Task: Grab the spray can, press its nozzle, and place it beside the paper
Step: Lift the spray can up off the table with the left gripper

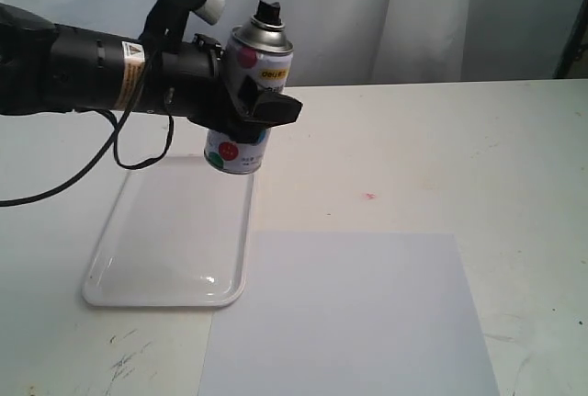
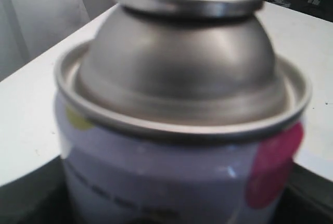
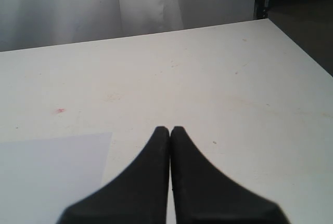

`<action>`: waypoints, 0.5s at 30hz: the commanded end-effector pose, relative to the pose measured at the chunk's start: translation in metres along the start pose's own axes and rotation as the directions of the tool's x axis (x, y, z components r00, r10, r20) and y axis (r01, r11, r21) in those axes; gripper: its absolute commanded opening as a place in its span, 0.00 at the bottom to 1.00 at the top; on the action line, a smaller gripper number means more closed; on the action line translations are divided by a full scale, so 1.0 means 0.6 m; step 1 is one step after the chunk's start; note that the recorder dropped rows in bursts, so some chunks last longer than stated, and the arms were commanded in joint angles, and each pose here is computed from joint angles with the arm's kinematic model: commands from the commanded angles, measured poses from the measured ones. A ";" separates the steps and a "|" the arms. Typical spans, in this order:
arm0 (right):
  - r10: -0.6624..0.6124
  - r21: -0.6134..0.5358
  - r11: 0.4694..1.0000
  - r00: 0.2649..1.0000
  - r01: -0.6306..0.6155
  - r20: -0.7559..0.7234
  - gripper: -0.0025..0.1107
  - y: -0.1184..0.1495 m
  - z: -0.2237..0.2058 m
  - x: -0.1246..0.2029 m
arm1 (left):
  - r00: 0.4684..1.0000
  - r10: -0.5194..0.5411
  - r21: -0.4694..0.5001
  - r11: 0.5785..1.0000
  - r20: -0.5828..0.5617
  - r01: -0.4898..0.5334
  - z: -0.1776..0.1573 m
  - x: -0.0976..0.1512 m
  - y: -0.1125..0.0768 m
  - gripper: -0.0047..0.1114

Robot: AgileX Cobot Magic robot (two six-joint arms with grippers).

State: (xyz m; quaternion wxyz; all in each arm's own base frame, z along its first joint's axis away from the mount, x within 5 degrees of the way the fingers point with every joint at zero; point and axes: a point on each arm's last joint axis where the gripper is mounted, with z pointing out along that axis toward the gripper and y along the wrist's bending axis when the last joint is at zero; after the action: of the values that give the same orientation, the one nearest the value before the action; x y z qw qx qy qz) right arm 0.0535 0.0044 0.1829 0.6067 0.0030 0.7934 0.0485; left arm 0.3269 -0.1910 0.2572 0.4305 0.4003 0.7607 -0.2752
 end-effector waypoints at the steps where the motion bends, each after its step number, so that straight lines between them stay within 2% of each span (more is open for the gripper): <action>1: 0.005 0.005 1.000 1.000 -0.005 0.004 0.02 -0.001 0.000 0.002 | 0.999 -0.002 -0.036 0.999 0.044 0.004 -0.028 -0.019 -0.016 0.04; 10: 0.005 0.005 1.000 1.000 -0.005 0.004 0.02 -0.001 0.000 0.002 | 0.999 0.003 -0.043 0.999 0.045 -0.001 -0.030 -0.019 -0.014 0.04; 15: 0.005 0.005 1.000 1.000 -0.005 0.004 0.02 -0.001 0.000 0.002 | 0.999 -0.042 -0.175 0.984 0.027 0.046 -0.028 -0.007 0.000 0.04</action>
State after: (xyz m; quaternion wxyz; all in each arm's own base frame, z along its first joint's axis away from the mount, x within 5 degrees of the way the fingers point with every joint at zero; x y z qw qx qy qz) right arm 0.0535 0.0044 0.1829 0.6067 0.0030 0.7934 0.0485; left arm 0.3198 -0.1835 0.2669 0.4506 0.3771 0.7705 -0.2473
